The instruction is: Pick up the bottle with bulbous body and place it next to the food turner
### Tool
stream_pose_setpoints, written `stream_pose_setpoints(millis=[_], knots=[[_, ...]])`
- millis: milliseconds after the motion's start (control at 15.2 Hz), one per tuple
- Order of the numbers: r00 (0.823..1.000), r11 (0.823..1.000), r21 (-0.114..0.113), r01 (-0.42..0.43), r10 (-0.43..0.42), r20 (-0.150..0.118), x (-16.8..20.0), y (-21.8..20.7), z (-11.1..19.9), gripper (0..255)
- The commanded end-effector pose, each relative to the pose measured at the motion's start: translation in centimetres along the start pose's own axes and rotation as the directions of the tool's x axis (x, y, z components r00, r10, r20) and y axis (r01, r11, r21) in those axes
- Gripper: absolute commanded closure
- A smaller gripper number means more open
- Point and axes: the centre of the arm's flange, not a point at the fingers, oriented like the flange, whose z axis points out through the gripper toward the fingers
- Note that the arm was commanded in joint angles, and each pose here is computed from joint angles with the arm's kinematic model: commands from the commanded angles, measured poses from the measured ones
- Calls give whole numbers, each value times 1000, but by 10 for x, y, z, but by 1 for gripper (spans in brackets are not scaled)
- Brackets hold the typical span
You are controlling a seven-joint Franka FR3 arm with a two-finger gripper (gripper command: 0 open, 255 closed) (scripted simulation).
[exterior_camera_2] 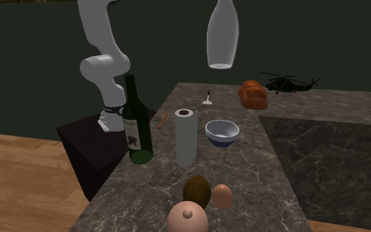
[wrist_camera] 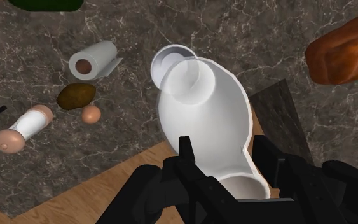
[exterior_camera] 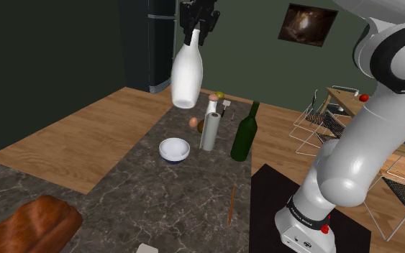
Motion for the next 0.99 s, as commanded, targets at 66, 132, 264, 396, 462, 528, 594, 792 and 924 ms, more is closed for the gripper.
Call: stream_pose_setpoints(millis=[66,132,264,396,462,528,594,792,924], knots=[[1000,1000,-1,-1,1,0,-25,-30,-4,255],[1000,1000,-1,-1,1,0,-34,-40,-5,255],[1000,1000,-1,-1,1,0,-51,-61,-7,255],[1000,1000,-1,-1,1,0,-68,-81,-9,255],[1000,1000,-1,-1,1,0,-76,-91,-10,255],[1000,1000,-1,-1,1,0,-84,-101,-11,255],[1000,1000,-1,-1,1,0,-93,-111,-12,255],[1000,1000,-1,-1,1,0,-118,-141,-15,255],[1000,1000,-1,-1,1,0,-135,-162,-17,255]])
